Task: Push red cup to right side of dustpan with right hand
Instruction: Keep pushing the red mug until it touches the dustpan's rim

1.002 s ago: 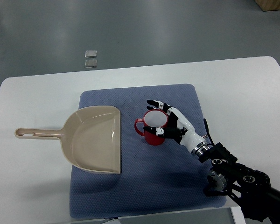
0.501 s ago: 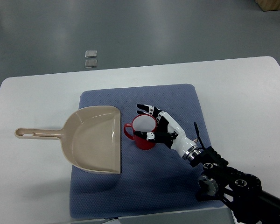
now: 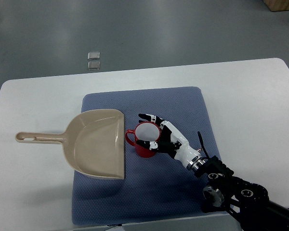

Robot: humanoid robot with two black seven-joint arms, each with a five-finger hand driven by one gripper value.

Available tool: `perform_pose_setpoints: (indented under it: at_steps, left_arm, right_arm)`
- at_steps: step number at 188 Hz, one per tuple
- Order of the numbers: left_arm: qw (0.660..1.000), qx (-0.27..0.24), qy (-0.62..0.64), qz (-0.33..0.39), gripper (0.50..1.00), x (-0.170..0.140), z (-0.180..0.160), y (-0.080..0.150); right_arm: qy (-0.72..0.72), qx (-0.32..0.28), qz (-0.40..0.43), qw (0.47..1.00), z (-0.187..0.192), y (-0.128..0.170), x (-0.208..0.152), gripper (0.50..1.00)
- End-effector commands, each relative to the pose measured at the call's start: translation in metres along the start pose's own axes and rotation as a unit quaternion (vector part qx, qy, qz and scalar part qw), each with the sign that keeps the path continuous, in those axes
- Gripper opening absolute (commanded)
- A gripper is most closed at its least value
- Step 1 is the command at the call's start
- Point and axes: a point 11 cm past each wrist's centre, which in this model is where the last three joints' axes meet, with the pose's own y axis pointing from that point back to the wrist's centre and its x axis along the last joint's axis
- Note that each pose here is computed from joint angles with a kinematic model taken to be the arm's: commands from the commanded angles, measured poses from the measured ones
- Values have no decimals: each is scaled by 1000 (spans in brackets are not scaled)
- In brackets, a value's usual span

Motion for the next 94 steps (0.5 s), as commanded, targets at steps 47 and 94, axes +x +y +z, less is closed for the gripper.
perform_pose_setpoints:
  at_steps: [47,94]
  left_arm:
    - [1000,0,0,0,1000,0,0,0]
    - [1000,0,0,0,1000,0,0,0]
  right_arm:
    - [1,0,-7,1000,-1,-1,-2,928]
    - [4,0,-6,1000,-1,-2,-2,928]
